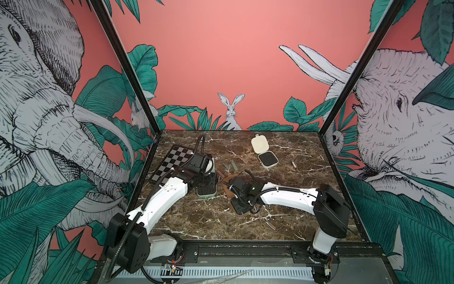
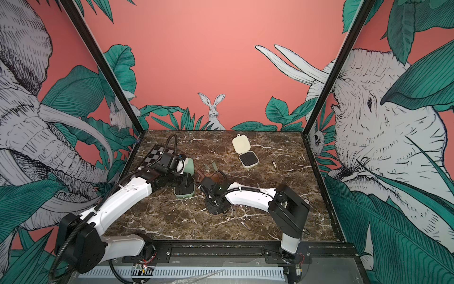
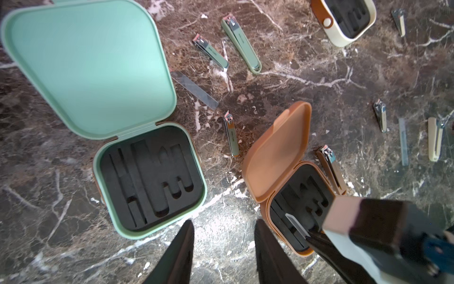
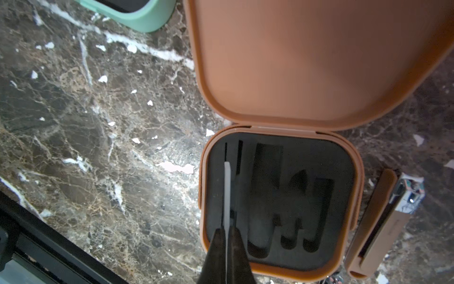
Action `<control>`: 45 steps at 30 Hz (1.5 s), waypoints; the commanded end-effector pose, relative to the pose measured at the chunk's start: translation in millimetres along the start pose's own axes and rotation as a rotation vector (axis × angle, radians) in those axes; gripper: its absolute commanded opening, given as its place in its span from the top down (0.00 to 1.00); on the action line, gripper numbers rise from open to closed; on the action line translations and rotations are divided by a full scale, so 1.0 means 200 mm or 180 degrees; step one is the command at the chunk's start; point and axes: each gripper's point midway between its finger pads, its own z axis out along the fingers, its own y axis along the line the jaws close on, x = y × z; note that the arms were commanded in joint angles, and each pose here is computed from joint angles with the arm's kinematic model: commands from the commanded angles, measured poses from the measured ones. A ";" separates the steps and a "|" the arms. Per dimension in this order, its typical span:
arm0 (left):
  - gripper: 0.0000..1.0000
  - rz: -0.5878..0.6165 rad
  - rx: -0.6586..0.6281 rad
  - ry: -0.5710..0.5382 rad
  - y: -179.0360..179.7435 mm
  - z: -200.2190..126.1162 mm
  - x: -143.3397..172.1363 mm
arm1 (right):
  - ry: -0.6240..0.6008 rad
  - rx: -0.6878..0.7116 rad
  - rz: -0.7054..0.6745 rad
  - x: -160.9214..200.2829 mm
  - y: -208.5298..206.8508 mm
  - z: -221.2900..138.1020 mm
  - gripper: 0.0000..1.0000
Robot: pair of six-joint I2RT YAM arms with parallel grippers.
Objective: Organize nail clipper sets
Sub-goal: Place the nail clipper in the storage box.
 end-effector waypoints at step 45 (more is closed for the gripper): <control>0.56 -0.0145 -0.0085 0.0050 0.05 -0.01 0.11 | 0.0146 0.0298 0.0224 0.00 -0.07 0.12 1.00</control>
